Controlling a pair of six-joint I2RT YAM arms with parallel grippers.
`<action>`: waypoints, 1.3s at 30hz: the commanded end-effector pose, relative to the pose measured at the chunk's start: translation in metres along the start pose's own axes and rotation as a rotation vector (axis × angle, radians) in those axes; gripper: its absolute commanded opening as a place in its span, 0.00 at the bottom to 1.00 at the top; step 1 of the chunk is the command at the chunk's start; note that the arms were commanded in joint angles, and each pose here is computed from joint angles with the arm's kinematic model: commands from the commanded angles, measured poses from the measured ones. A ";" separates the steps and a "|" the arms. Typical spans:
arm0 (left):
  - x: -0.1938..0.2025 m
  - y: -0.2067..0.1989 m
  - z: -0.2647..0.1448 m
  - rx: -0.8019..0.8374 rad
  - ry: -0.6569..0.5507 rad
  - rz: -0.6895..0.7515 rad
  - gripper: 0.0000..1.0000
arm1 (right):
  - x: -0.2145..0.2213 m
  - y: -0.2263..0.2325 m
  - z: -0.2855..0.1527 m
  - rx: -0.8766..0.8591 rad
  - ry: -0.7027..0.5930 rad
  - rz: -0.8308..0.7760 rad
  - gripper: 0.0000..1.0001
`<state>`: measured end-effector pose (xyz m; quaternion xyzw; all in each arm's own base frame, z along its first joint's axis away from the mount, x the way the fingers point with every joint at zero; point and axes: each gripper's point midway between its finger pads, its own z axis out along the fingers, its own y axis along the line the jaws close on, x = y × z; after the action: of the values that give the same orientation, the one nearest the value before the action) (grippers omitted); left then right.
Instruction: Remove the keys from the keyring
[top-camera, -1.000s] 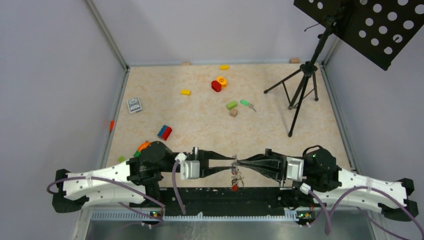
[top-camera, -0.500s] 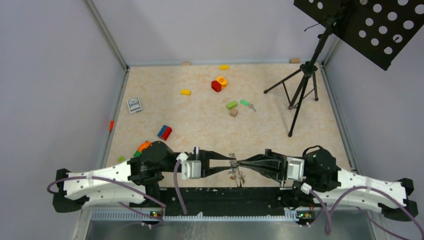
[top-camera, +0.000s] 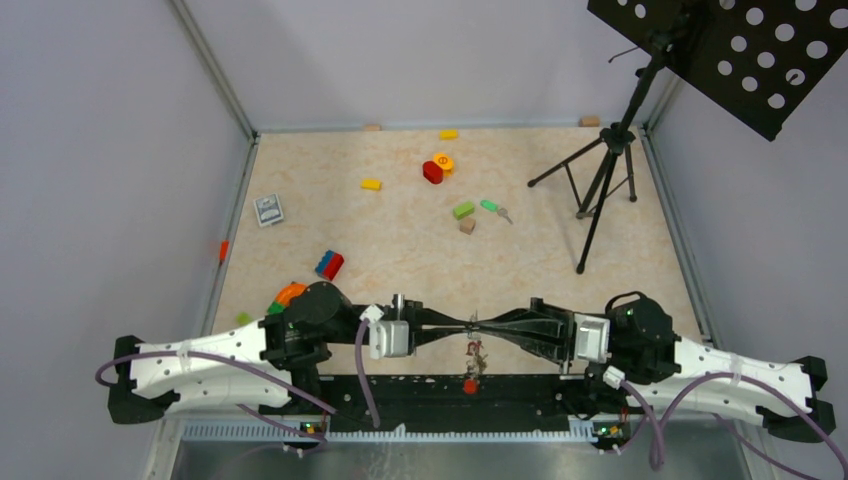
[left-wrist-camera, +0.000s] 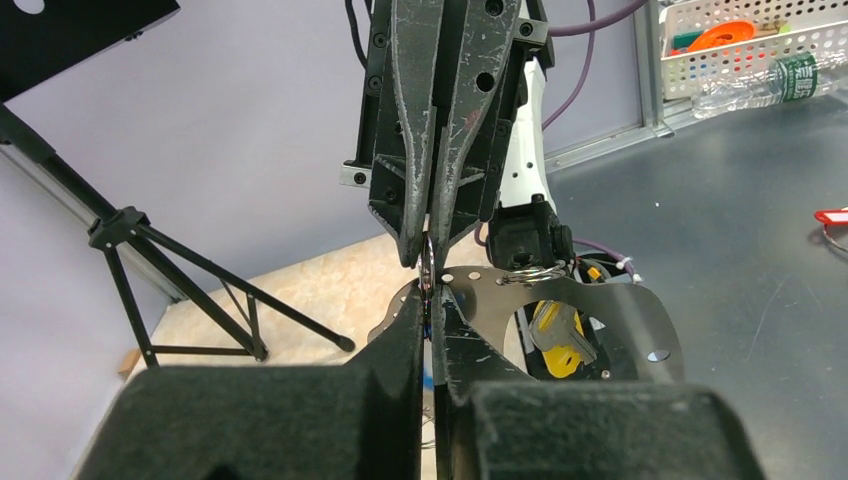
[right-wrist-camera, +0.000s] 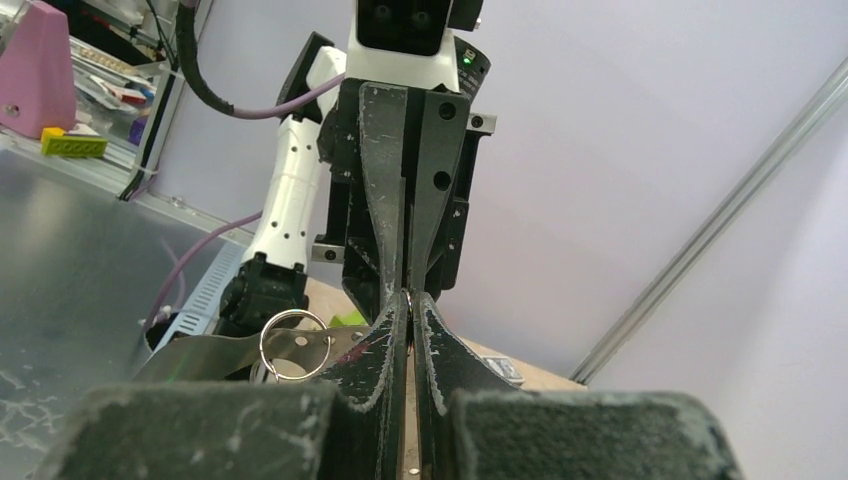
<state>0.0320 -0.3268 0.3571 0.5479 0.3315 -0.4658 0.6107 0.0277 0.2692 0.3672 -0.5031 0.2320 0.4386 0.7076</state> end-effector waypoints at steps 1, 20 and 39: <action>-0.009 0.004 0.002 -0.014 -0.027 0.008 0.00 | -0.020 -0.008 0.002 0.022 -0.075 -0.020 0.00; -0.017 0.007 -0.011 -0.020 -0.010 0.085 0.00 | -0.003 -0.006 -0.011 0.061 -0.011 0.029 0.24; 0.012 0.020 -0.019 -0.037 0.237 0.118 0.00 | 0.022 -0.004 -0.014 0.006 0.364 0.256 0.31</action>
<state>0.0518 -0.3142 0.3236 0.6168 0.3879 -0.3674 0.5780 0.0419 0.2652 0.3599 -0.5153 0.3694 0.4386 0.6369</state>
